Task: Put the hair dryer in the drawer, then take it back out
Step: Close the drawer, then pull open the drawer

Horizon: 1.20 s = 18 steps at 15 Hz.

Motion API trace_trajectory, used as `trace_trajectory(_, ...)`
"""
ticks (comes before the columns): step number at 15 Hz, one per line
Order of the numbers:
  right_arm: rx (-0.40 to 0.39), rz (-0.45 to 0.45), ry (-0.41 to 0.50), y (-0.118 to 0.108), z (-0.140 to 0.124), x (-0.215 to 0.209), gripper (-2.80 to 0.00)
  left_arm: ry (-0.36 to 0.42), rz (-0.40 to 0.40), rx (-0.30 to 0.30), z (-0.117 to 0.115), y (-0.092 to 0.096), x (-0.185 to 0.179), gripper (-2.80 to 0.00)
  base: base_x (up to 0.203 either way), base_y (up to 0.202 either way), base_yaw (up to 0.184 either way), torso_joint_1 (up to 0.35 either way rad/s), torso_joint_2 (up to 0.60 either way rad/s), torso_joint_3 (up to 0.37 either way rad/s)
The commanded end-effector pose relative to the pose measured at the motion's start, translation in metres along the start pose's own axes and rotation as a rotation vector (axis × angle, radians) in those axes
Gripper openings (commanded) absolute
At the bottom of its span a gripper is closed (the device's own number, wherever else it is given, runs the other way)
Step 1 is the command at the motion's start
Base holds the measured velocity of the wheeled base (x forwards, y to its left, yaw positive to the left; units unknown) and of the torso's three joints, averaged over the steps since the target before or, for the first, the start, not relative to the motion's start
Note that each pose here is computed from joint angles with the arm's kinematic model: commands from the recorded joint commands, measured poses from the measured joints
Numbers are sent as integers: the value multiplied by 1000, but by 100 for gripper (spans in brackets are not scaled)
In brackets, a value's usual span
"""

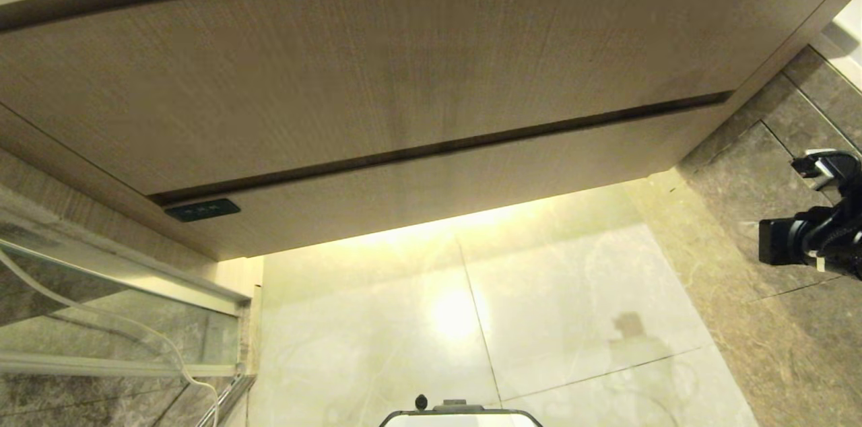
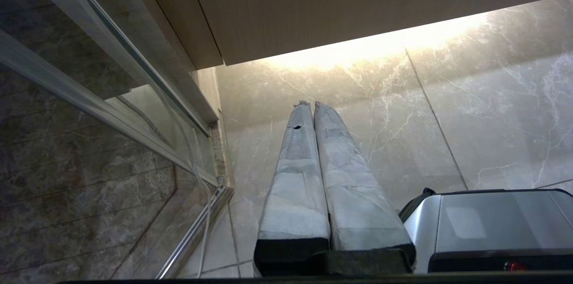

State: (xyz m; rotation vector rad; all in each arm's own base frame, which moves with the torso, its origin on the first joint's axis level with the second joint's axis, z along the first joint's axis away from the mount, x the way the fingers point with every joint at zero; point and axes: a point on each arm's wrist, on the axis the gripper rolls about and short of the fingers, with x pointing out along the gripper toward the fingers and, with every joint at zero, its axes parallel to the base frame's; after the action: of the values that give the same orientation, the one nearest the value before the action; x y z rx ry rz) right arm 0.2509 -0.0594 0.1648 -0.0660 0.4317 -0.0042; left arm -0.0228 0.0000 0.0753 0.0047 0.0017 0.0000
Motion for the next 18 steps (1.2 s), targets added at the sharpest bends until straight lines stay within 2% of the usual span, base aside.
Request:
trace_trajectory(1, -12, -21, -60, 9, -1, -40, -280, 0, 0, 0, 0, 0, 0, -280, 0, 0, 0, 0, 0, 0)
trace_trajectory(4, -12, -30, -77, 23, -28, -87, -280, -1, 0, 0, 0, 0, 0, -280, 0, 0, 0, 0, 0, 0)
trace_trajectory(6, -12, -28, -76, 36, -62, -115, -280, 1, 0, 0, 0, 0, 0, -280, 0, 0, 0, 0, 0, 0)
trace_trajectory(10, 13, -26, -169, 59, -116, -162, -280, 1, 0, 0, 0, 0, 0, -280, 0, 0, 0, 0, 0, 0)
trace_trajectory(13, 22, -5, -143, 65, -149, -178, -280, 0, 0, 0, 0, 0, 0, -280, 0, 0, 0, 0, 0, 0)
trace_trajectory(18, 23, 8, -326, 67, -176, -203, -280, 1, 0, 0, 0, 0, 0, -280, 0, 0, 0, 0, 0, 0)
